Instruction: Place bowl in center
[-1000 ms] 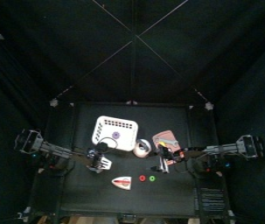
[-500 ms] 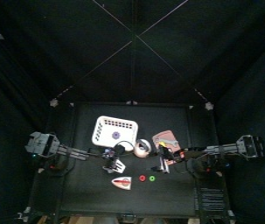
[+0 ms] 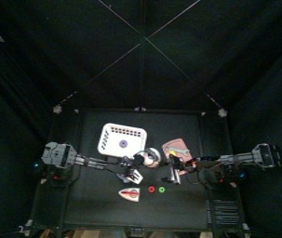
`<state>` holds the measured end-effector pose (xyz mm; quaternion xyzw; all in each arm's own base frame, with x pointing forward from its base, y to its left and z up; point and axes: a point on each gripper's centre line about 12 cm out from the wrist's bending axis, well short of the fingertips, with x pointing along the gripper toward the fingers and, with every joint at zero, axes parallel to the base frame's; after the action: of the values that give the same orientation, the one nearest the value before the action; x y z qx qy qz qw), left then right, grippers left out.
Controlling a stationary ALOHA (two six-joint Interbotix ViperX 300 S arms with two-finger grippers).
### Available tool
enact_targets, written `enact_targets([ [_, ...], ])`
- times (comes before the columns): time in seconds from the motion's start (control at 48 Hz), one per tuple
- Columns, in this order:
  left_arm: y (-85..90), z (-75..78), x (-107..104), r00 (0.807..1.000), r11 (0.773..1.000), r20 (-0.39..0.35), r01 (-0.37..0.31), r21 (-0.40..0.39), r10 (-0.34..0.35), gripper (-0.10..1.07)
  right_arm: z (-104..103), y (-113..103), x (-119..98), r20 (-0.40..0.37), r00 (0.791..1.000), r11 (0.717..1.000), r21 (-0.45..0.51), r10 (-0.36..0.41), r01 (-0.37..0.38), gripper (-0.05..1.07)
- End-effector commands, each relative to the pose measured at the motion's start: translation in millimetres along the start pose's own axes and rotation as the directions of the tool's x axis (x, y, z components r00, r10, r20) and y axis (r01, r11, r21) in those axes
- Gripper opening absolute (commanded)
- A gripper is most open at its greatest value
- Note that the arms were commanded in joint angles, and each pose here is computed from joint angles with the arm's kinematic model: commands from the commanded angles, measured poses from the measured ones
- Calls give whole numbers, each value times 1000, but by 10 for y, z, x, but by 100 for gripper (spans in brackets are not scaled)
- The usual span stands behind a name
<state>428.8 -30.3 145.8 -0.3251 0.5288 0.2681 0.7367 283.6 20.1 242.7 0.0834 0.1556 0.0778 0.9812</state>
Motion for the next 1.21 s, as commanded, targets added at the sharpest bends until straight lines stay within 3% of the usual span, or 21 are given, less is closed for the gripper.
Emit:
enact_targets([
  [0.0, -101, 97, -67, 997, 998, 41, 61, -4, -61, 41, 82, 23, -29, 30, 1000, 1000, -7, 10, -10, 100],
  [0.167, -161, 125, -66, 993, 995, 62, 100, -2, -100, 41, 85, 24, -32, 32, 999, 1000, -5, 10, -10, 100],
  [0.458, -170, 127, -31, 993, 995, 64, 102, 2, -102, 42, 75, 26, -29, 29, 1000, 1000, -5, 11, -11, 100],
  [0.854, -174, 133, -34, 992, 995, 67, 104, 3, -104, 65, 65, 31, -33, 26, 1000, 1000, -7, 12, -12, 100],
  [1.188, -190, 153, -89, 990, 993, 78, 116, 5, -116, 66, 52, 29, -34, 24, 1000, 1000, -6, 12, -12, 100],
])
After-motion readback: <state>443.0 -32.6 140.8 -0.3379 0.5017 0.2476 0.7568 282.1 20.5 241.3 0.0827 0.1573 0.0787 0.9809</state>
